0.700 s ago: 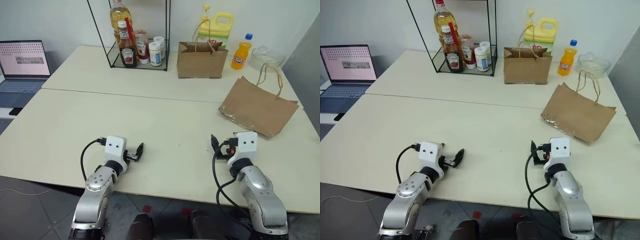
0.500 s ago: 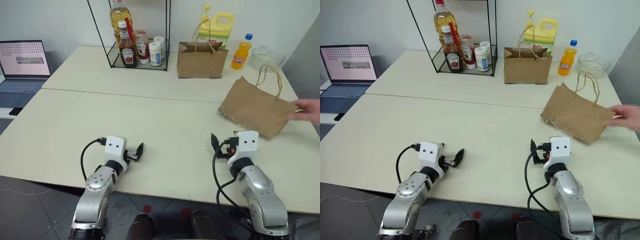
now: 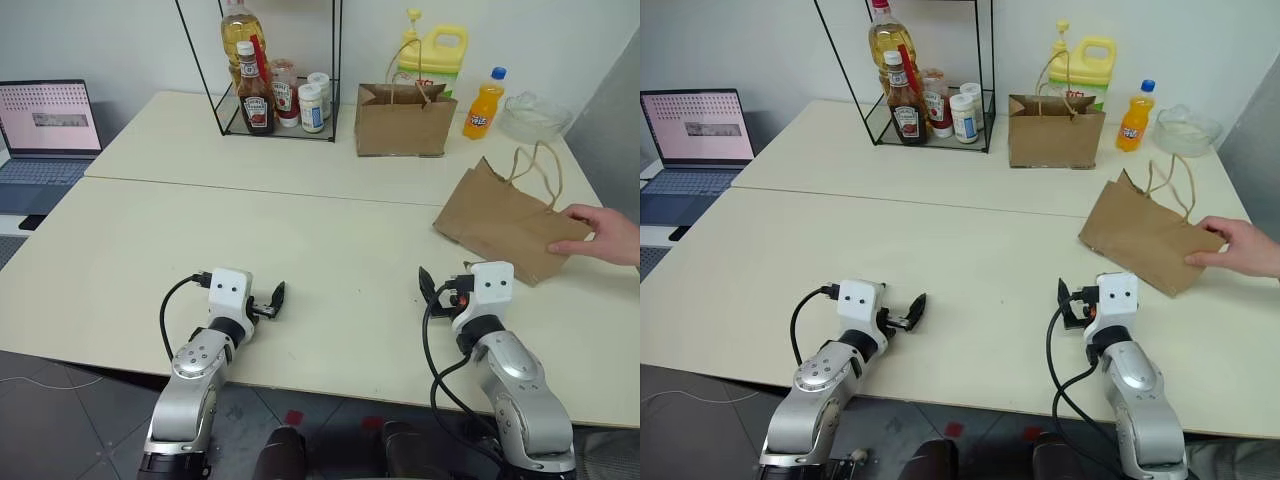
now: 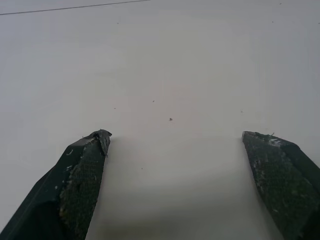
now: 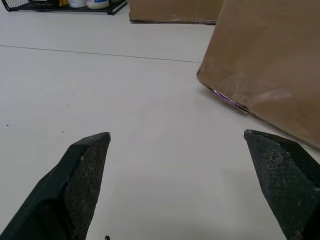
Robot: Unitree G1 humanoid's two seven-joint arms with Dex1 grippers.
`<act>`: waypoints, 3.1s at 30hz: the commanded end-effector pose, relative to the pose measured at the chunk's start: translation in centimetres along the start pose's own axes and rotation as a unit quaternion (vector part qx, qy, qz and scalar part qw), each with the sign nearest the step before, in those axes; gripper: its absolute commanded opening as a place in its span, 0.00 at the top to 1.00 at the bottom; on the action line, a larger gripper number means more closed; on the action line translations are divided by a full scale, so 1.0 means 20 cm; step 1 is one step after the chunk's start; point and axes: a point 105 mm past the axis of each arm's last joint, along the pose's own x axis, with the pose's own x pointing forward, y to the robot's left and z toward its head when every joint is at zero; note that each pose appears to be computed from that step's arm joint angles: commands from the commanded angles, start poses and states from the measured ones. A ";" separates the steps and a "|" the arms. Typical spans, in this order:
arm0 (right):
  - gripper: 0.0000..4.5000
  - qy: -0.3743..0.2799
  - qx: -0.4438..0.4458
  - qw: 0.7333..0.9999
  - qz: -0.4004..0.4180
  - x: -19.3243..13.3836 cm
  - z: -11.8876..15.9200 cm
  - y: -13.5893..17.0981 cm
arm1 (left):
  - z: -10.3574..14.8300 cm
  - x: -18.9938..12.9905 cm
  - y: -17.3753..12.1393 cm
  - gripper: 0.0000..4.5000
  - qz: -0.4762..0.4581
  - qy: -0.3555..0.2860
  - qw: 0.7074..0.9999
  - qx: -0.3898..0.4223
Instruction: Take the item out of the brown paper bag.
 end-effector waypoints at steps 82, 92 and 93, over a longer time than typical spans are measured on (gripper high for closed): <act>0.09 0.009 0.145 0.988 0.060 0.55 0.69 -0.74 | 0.97 -0.07 -0.37 0.00 -0.506 -0.123 0.837 0.166; 0.79 -0.030 0.180 0.980 0.074 0.52 0.76 -0.73 | 0.95 -0.07 -0.37 0.00 -0.508 -0.118 0.838 0.162; 0.86 -0.032 0.180 0.980 0.079 0.51 0.77 -0.72 | 0.95 -0.07 -0.38 0.00 -0.509 -0.118 0.837 0.162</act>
